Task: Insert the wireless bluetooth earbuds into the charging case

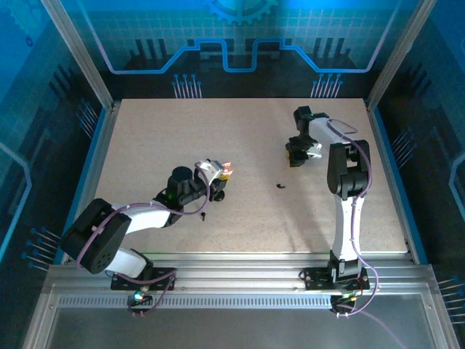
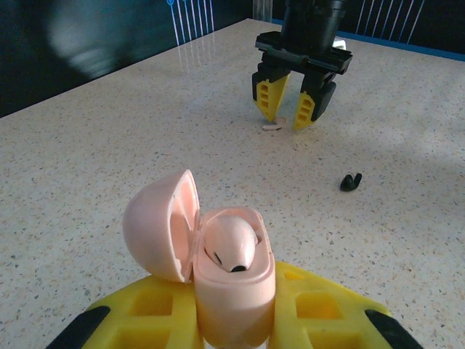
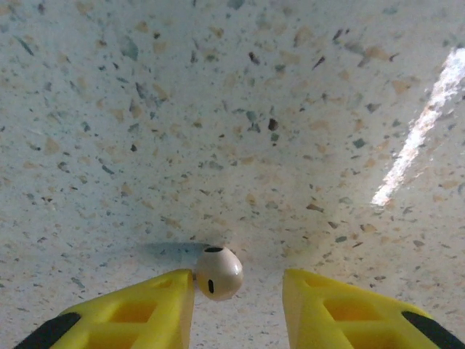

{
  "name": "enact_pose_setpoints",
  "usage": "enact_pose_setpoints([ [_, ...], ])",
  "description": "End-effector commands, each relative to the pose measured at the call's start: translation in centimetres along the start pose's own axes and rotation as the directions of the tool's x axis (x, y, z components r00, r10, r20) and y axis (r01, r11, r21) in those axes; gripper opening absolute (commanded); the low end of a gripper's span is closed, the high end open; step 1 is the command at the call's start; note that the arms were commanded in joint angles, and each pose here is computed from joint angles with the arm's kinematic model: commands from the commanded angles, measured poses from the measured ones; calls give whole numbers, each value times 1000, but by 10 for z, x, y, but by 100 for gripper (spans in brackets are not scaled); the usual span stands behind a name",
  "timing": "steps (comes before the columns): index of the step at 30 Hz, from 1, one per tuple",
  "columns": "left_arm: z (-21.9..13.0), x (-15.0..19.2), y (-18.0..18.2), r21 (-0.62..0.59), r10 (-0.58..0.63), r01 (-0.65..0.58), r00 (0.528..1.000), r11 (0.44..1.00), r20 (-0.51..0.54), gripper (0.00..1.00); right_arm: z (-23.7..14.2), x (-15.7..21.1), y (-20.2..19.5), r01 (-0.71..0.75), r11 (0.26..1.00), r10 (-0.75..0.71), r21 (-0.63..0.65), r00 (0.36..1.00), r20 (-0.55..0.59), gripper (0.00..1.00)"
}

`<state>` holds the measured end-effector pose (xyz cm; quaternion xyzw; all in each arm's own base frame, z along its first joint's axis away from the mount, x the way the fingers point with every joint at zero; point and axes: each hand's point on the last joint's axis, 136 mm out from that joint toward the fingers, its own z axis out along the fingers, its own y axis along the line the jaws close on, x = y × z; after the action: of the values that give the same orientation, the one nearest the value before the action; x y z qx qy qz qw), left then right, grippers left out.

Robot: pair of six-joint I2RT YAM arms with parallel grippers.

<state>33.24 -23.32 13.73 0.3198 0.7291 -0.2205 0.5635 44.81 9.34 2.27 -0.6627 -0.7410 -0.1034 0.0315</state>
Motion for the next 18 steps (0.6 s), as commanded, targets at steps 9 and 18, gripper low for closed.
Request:
enact_pose_setpoints([
  [9, 3, -15, 3, 6, 5, -5, 999, 1000, 36, 19, 12, -8, -6, -19, 999, 18, 46, 999, 29, 29],
  [18, 4, -14, 3, 8, 2, -2, 1000, 1000, 28, 19, 13, -12, -9, -5, 999, 3, 53, 999, 40, 20],
])
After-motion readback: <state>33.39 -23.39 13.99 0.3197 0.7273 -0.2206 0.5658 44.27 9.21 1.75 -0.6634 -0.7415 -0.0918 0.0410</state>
